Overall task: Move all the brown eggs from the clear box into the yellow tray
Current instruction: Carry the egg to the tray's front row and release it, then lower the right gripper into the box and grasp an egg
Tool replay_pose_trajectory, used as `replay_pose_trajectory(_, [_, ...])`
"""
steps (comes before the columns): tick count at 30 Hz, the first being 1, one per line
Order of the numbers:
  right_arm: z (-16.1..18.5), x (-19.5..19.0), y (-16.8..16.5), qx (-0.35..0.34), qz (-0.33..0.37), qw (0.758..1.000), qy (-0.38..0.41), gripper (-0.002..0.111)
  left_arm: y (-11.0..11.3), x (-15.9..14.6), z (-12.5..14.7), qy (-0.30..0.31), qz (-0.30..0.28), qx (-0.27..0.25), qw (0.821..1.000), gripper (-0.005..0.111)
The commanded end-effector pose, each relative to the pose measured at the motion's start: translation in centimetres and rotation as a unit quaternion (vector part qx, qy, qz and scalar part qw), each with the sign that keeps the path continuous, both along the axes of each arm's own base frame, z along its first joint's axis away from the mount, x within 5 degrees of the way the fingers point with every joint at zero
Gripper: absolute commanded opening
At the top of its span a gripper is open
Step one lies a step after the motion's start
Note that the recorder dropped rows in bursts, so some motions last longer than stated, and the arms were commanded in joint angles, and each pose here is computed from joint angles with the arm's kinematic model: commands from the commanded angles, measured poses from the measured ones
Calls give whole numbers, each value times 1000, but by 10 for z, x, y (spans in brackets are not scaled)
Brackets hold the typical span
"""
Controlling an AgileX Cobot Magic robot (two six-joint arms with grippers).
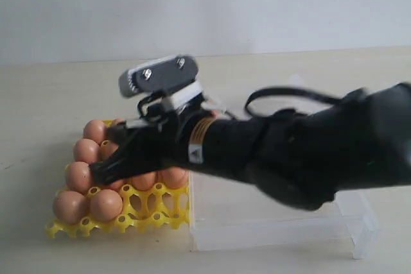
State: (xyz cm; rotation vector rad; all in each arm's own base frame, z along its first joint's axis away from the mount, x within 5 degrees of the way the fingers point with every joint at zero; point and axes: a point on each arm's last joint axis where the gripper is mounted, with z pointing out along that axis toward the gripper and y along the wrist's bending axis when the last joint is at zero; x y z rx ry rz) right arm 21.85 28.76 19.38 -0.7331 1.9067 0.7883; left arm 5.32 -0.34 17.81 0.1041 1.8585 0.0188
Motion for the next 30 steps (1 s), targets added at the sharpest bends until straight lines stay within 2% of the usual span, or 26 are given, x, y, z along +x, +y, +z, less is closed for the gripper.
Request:
replay_pose_trajectory(1, [41, 15, -48, -72, -61, 995, -11, 0, 0, 0, 3, -9, 0, -4, 1000, 0])
replay_pose_trajectory(4, [50, 27, -83, -103, -114, 988, 25, 0, 0, 0, 3, -9, 0, -4, 1000, 0])
replay_pose_trajectory(7, [45, 46, -109, -148, -153, 975, 59, 0, 0, 0, 3, -9, 0, -4, 1000, 0])
replay_pose_trajectory(11, [40, 77, -115, -199, -178, 955, 131, 0, 0, 0, 3, -9, 0, -4, 1000, 0])
replay_pose_trajectory(14, [36, 106, -115, -179, -206, 948, 165, 1, 0, 0, 3, -9, 0, -4, 1000, 0])
replay_pose_trajectory(16, [29, 124, -113, -182, -213, 943, 181, 8, 0, 0, 3, -9, 0, -4, 1000, 0])
replay_pose_trajectory(19, [18, 143, -107, -200, -212, 929, 228, 24, 0, 0, 3, -9, 0, -4, 1000, 0])
replay_pose_trajectory(25, [-10, 162, -80, -144, -200, 905, 347, 60, 0, 0, 3, -9, 0, -4, 1000, 0])
replay_pose_trajectory(27, [-18, 166, -76, -136, -195, 903, 358, 65, 0, 0, 3, -9, 0, -4, 1000, 0])
replay_pose_trajectory(30, [-29, 172, -72, -130, -199, 900, 366, 65, 0, 0, 3, -9, 0, -4, 1000, 0])
